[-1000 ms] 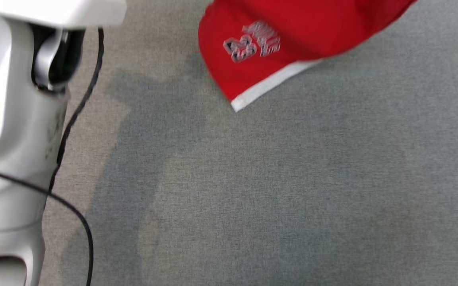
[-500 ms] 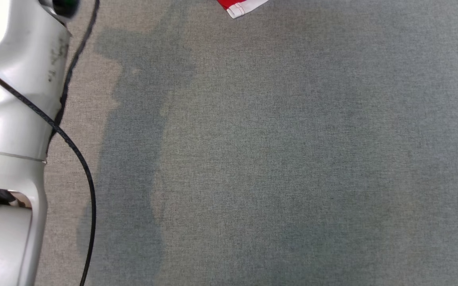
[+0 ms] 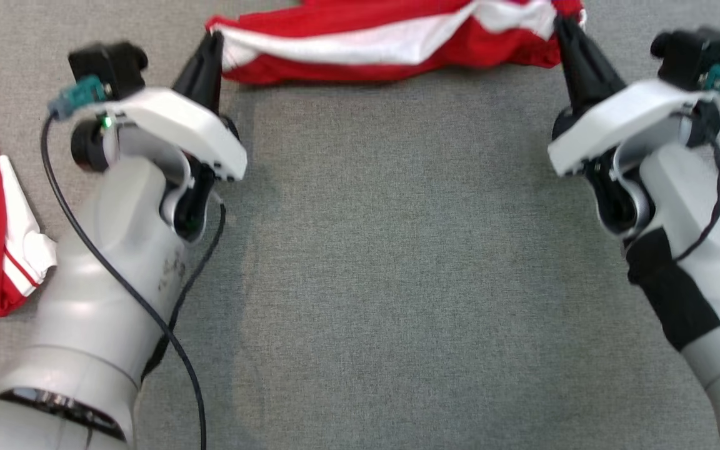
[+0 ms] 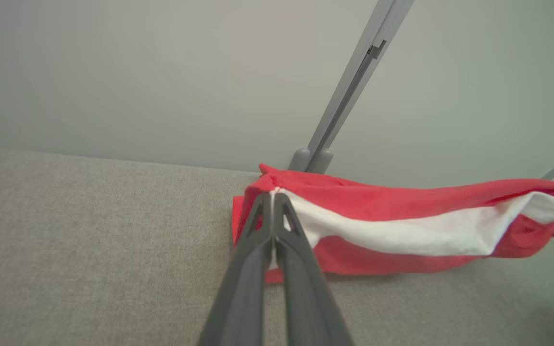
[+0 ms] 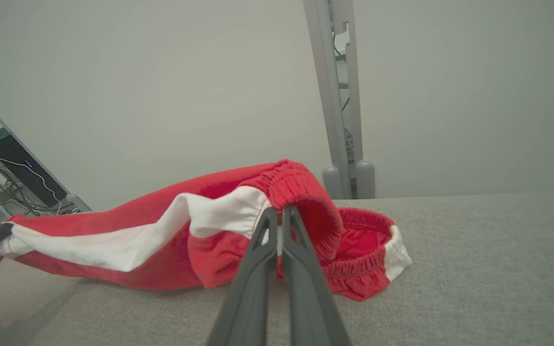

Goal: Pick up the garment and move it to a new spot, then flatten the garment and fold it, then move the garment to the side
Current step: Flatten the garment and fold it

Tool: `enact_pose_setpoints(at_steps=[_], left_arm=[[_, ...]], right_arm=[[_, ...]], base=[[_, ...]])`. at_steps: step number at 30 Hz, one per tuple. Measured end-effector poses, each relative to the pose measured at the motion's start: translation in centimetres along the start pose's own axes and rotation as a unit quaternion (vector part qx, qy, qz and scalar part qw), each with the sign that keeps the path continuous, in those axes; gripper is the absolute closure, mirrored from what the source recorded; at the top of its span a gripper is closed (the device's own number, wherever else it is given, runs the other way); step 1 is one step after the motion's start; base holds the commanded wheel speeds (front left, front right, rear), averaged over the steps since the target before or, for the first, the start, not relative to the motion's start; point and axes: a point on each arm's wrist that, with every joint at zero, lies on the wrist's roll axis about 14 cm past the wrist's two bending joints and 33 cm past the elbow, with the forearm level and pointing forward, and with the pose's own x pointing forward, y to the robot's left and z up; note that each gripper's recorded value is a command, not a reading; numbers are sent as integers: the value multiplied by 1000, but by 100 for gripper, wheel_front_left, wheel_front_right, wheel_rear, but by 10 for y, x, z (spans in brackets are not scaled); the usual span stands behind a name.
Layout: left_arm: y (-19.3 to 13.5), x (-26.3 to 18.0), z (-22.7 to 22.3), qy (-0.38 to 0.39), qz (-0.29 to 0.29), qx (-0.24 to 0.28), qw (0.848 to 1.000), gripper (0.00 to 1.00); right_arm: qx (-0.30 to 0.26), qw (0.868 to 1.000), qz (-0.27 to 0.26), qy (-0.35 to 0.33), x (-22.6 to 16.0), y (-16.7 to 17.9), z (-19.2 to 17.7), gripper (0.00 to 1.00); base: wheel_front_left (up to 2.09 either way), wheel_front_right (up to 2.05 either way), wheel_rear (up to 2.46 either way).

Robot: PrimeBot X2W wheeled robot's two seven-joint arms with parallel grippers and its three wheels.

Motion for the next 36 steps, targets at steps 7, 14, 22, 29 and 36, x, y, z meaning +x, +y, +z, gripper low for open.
enact_pose_setpoints(at_steps=[7, 14, 22, 29, 36], left_arm=[[13, -40, -19, 4, 10, -22, 1000, 100], [21, -101, -24, -19, 8, -3, 1000, 100], [24, -174, -27, -57, 32, -8, 998, 100], [18, -231, -24, -83, 66, -15, 994, 100], [6, -265, -16, -80, 79, -15, 994, 100]], right_arm=[[45, 999, 2, 29, -49, 6, -36, 100], [60, 996, 15, 58, -117, 22, -64, 100], [72, 996, 27, 45, -178, 46, -65, 100], [82, 995, 22, 60, -231, 60, -80, 100], [92, 993, 11, 77, -266, 73, -85, 100]], base=[[0, 0, 0], [0, 0, 0], [0, 0, 0], [0, 0, 0], [0, 0, 0]])
